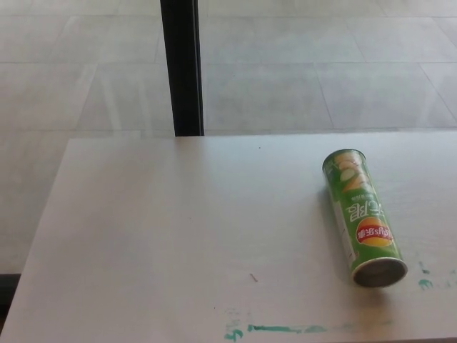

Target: Use the right hand as a fist to push the chips tray inside its container kept in the middle of the desk

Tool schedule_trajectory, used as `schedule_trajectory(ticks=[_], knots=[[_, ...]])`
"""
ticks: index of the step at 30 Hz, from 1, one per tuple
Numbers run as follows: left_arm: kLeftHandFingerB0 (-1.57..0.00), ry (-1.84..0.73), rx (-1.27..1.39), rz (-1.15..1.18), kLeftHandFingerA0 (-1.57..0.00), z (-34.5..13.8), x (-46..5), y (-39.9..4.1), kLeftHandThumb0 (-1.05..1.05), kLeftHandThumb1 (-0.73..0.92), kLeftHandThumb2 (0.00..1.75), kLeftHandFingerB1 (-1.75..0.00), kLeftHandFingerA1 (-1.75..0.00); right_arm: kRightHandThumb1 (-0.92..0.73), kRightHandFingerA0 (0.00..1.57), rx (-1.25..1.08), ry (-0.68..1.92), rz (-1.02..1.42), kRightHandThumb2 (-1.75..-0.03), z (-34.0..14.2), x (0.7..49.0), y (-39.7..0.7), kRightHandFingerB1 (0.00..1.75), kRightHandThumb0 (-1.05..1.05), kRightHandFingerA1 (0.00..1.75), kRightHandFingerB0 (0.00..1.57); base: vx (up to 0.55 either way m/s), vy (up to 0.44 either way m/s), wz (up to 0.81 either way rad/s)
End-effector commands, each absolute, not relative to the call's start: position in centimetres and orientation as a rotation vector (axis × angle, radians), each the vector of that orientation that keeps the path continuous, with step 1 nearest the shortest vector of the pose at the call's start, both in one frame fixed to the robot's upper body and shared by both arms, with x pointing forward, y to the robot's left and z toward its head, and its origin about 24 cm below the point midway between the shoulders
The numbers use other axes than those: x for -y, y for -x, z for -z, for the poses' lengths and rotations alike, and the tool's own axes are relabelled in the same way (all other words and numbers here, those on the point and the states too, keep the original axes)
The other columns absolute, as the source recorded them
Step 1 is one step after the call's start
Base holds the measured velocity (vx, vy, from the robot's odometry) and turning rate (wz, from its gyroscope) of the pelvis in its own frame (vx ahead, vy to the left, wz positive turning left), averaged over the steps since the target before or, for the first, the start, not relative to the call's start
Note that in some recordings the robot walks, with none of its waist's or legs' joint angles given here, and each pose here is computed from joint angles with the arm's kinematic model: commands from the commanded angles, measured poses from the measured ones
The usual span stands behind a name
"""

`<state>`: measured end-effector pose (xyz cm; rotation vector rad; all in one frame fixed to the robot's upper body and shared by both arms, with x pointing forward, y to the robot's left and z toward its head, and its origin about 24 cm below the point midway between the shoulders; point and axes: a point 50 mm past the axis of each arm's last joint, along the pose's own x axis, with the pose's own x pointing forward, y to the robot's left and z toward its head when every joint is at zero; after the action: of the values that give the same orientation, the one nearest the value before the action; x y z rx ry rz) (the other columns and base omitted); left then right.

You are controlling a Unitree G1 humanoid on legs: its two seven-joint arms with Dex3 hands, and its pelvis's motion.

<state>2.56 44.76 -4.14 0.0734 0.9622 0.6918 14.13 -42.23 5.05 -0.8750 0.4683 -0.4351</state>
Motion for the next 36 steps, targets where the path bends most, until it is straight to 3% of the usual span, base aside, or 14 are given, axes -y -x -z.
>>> schedule_trajectory(ticks=[1, 15, 16, 17, 18, 19, 21, 22, 24, 25, 27, 33, 34, 36], knots=[[-0.44, -0.054, -0.964, -0.752, -0.53, 4.1, -44.9, -1.6, -0.60, 0.69, 0.61, -0.43, -0.59, -0.68, 0.78, -0.455, 0.381, 1.025, -0.60, 0.4, 44.2, -8.8, 0.43, -0.52, 0.82, 0.38, 0.00, 0.000, 0.00], [-0.44, -0.055, -0.972, -0.742, -0.53, 4.2, -44.8, -1.5, -0.57, 0.71, 0.61, -0.43, -0.56, -0.75, 0.68, -0.646, 0.174, 0.937, -0.63, 5.3, 41.4, -7.5, 0.39, -0.55, 0.67, 0.38, 0.00, 0.000, 0.00], [-0.44, -0.056, -0.972, -0.740, -0.53, 4.2, -44.8, -1.6, -0.58, 0.72, 0.61, -0.43, -0.57, -0.61, 0.63, -0.637, 0.180, 0.915, -0.94, 5.4, 41.3, -7.5, 0.53, -0.61, 0.74, 0.32, 0.00, 0.000, 0.00], [-0.43, -0.056, -0.971, -0.739, -0.52, 4.2, -44.8, -1.6, -0.58, 0.72, 0.61, -0.42, -0.55, -0.74, 0.67, -0.631, 0.175, 0.911, -0.61, 5.4, 41.2, -7.7, 0.40, -0.59, 0.73, 0.40, 0.00, 0.000, 0.00], [-0.44, -0.057, -0.969, -0.739, -0.53, 4.2, -44.8, -1.6, -0.58, 0.71, 0.61, -0.42, -0.55, -0.60, 0.63, -0.624, 0.173, 0.904, -0.97, 5.4, 41.0, -7.9, 0.53, -0.60, 0.73, 0.31, 0.00, 0.000, 0.00], [-0.44, -0.061, -0.967, -0.735, -0.52, 4.2, -44.8, -1.5, -0.61, 0.70, 0.61, -0.42, -0.56, -0.75, 0.65, -0.630, 0.174, 0.901, -0.62, 5.6, 40.9, -7.9, 0.38, -0.58, 0.66, 0.39, 0.00, 0.000, 0.00], [-0.43, -0.085, -0.976, -0.716, -0.51, 4.1, -44.9, -1.5, -0.61, 0.71, 0.61, -0.41, -0.55, -0.61, 0.63, -0.643, 0.191, 0.892, -0.96, 5.8, 40.7, -7.7, 0.53, -0.58, 0.73, 0.32, 0.00, 0.000, 0.00], [-0.43, -0.086, -0.976, -0.715, -0.51, 4.1, -44.9, -1.4, -0.60, 0.71, 0.61, -0.42, -0.56, -0.76, 0.64, -0.643, 0.181, 0.891, -0.62, 6.0, 40.6, -7.5, 0.39, -0.55, 0.71, 0.39, 0.00, 0.000, 0.00], [-0.45, -0.076, -0.976, -0.725, -0.52, 4.1, -44.9, -1.3, -0.59, 0.71, 0.61, -0.44, -0.59, -0.76, 0.66, -0.662, 0.169, 0.903, -0.62, 6.3, 40.5, -7.3, 0.42, -0.57, 0.73, 0.41, 0.00, 0.000, 0.00], [-0.44, -0.088, -0.977, -0.713, -0.52, 4.1, -44.9, -1.3, -0.61, 0.72, 0.61, -0.44, -0.63, -0.62, 0.67, -0.673, 0.131, 0.905, -0.96, 6.5, 40.3, -7.3, 0.55, -0.57, 0.83, 0.34, 0.00, 0.000, 0.00], [-0.41, -0.104, -0.984, -0.687, -0.49, 4.0, -44.9, -1.4, -0.62, 0.74, 0.62, -0.42, -0.62, -0.77, 0.68, -0.697, 0.096, 0.915, -0.63, 6.7, 40.3, -7.3, 0.42, -0.54, 0.81, 0.40, 0.00, 0.000, 0.00], [-0.42, -0.102, -0.983, -0.703, -0.53, 4.2, -44.7, -2.2, -0.62, 0.74, 0.62, -0.41, -0.54, -0.76, 0.72, -0.697, 0.030, 0.948, -0.63, 7.2, 40.0, -7.5, 0.44, -0.49, 0.77, 0.44, 0.00, 0.000, 0.00], [-0.43, -0.130, -0.996, -0.687, -0.53, 4.3, -44.7, -2.3, -0.62, 0.75, 0.62, -0.41, -0.57, -0.61, 0.69, -0.697, 0.002, 0.951, -0.93, 7.3, 40.0, -7.5, 0.56, -0.52, 0.81, 0.37, 0.00, 0.000, 0.00], [-0.41, -0.125, -0.994, -0.684, -0.52, 4.3, -44.7, -2.3, -0.62, 0.76, 0.62, -0.41, -0.57, -0.78, 0.70, -0.723, 0.061, 0.914, -0.63, 7.2, 40.1, -7.6, 0.43, -0.51, 0.75, 0.42, 0.00, 0.000, 0.00]])
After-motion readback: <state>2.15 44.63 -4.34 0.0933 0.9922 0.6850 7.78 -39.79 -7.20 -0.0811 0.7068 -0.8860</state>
